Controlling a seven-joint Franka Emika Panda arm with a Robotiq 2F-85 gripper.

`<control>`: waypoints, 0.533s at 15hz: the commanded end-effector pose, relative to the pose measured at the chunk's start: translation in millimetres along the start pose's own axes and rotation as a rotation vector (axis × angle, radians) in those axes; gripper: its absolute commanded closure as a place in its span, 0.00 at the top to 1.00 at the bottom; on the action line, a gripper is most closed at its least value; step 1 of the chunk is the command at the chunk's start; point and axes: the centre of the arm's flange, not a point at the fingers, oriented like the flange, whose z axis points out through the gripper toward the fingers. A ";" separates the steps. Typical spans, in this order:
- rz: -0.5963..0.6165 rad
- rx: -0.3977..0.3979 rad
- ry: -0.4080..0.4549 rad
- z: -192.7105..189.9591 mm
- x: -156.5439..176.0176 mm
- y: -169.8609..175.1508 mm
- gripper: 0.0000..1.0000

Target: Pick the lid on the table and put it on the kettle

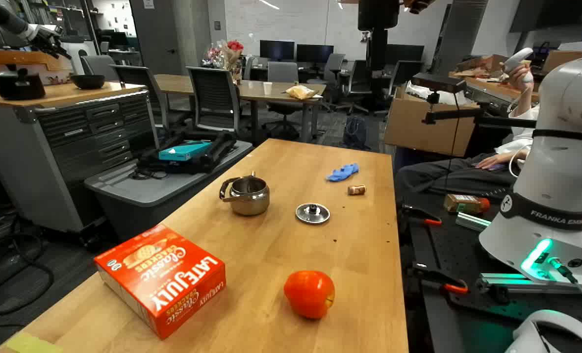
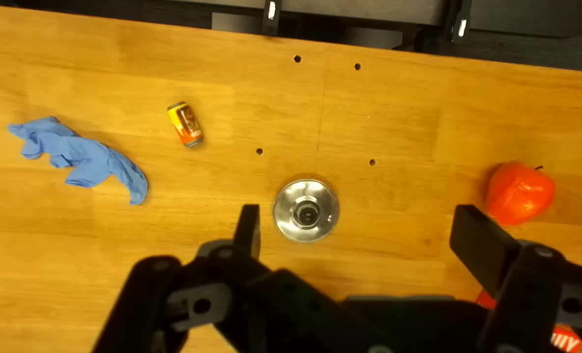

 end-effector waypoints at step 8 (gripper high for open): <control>0.001 -0.003 0.013 -5.5 1.1 0.5 1.00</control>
